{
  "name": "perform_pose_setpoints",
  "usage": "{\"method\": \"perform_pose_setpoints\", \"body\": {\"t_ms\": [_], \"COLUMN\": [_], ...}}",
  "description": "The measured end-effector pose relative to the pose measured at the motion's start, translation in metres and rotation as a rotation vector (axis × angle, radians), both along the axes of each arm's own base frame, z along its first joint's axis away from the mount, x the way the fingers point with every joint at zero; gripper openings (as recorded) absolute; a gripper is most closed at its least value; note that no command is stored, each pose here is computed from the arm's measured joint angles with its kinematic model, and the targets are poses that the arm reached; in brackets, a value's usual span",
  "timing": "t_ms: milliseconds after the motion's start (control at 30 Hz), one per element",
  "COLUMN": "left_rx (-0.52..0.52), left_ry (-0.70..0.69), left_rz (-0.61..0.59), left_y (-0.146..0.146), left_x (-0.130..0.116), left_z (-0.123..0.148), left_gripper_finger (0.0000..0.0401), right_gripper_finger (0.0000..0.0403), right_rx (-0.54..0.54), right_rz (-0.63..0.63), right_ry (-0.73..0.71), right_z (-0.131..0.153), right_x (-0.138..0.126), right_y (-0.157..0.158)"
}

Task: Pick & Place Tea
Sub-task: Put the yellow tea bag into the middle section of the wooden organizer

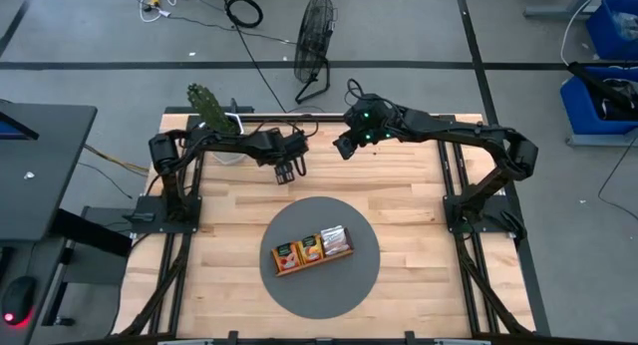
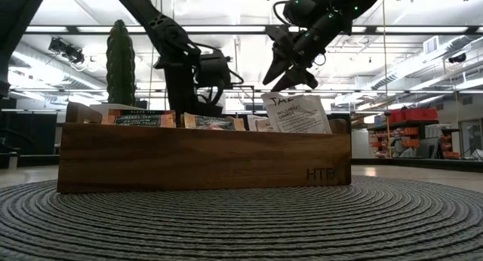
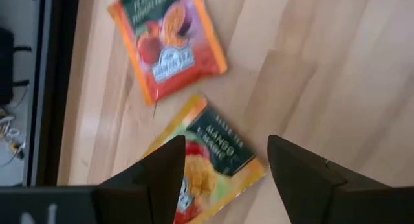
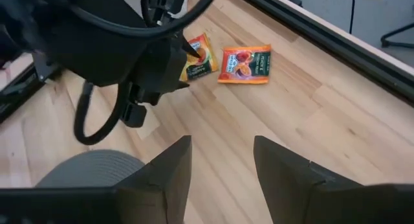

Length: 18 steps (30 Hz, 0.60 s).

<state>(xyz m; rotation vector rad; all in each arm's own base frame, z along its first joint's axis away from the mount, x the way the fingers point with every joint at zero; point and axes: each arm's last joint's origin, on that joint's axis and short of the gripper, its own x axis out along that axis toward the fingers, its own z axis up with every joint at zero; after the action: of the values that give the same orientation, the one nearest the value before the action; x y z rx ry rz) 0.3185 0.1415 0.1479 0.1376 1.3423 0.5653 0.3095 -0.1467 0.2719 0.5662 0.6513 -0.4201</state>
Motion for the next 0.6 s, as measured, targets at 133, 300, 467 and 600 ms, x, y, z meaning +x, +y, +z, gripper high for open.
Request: {"method": "perform_pose_setpoints", "body": {"t_ms": [133, 300, 467, 600], "left_rx": [0.002, -0.015, -0.045, -0.056], "left_ry": [0.003, 0.002, 0.024, 0.049], "left_rz": [0.006, 0.015, 0.027, 0.032], "left_y": [0.0, 0.0, 0.005, 0.008], "left_x": [0.0, 0.001, -0.002, -0.003], "left_z": [-0.002, -0.005, -0.012, -0.017], "left_gripper_finger": [0.0223, 0.0223, 0.0223, 0.0222], "right_gripper_finger": [0.0174, 0.0174, 0.0174, 0.0174], "right_rx": [0.031, 0.057, 0.073, 0.078], "right_rz": [-0.028, -0.052, -0.066, -0.071], "right_ry": [-0.008, -0.015, -0.019, -0.021], "right_z": [0.0, 0.0, 0.0, 0.0], "right_x": [0.0, 0.0, 0.0, 0.0], "right_y": [0.0, 0.0, 0.0, 0.0]}}
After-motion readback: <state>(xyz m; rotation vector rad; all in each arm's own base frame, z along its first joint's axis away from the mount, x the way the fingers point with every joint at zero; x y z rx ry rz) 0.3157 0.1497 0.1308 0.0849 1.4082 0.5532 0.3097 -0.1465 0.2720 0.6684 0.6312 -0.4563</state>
